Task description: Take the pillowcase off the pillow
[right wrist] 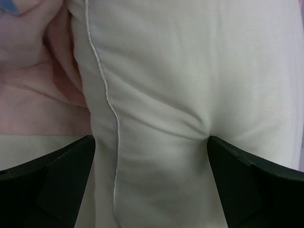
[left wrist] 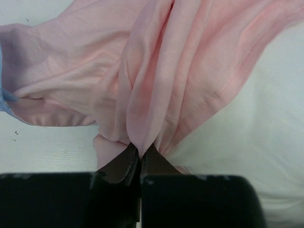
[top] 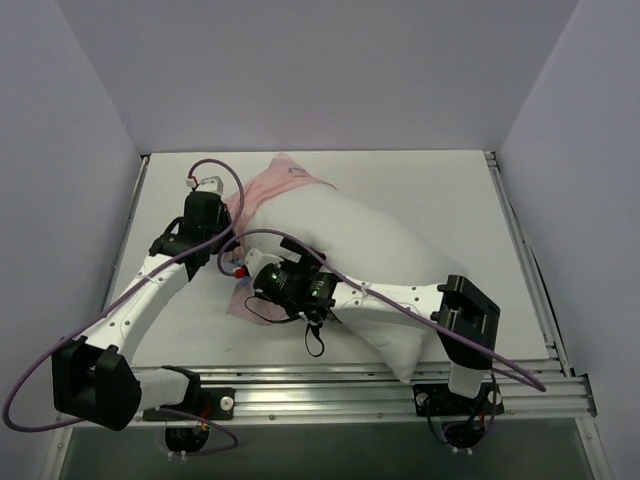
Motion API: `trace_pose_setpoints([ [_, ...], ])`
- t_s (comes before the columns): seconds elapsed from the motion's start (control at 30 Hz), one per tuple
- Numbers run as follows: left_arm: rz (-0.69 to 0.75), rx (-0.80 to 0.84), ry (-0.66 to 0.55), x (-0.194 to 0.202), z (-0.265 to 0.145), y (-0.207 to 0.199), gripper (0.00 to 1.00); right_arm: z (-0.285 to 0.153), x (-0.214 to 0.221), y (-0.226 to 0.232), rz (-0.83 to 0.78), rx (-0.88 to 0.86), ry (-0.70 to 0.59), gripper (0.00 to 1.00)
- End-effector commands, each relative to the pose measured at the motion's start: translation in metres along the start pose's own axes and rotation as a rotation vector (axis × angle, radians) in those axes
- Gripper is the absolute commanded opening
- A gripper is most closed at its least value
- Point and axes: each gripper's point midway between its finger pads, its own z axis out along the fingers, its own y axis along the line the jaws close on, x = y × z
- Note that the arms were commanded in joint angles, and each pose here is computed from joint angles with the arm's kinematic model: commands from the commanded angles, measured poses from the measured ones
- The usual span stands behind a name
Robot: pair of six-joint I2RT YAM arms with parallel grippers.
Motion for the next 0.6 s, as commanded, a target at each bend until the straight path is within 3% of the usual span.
trace_pose_setpoints([
  [0.0, -0.007, 0.004, -0.004, -0.004, -0.004, 0.001, 0.02, 0.018, 0.021, -0.026, -0.042, 0.171, 0.078, 1.0],
  [0.13, -0.022, -0.012, 0.016, -0.002, -0.001, 0.009, 0.02, 0.031, 0.038, -0.014, -0.108, 0.161, 0.14, 1.0],
  [0.2, -0.029, -0.017, 0.013, -0.004, -0.001, 0.012, 0.02, 0.039, 0.052, -0.011, -0.131, 0.158, 0.193, 0.92],
  [0.23, -0.032, -0.02, 0.014, -0.005, -0.001, 0.014, 0.02, 0.04, 0.053, -0.016, -0.122, 0.178, 0.202, 0.66],
  [0.3, -0.036, -0.032, 0.012, -0.007, -0.001, 0.019, 0.02, 0.041, 0.057, -0.027, -0.099, 0.211, 0.214, 0.29],
  [0.33, -0.039, -0.036, 0.007, -0.009, -0.001, 0.021, 0.02, 0.039, 0.057, -0.034, -0.089, 0.24, 0.217, 0.05],
  [0.37, -0.043, -0.043, 0.008, -0.01, -0.001, 0.023, 0.02, 0.034, 0.054, -0.042, -0.066, 0.251, 0.205, 0.0],
  [0.57, -0.075, -0.138, -0.03, -0.03, 0.001, 0.051, 0.02, -0.003, 0.038, -0.112, 0.129, 0.323, 0.129, 0.0],
])
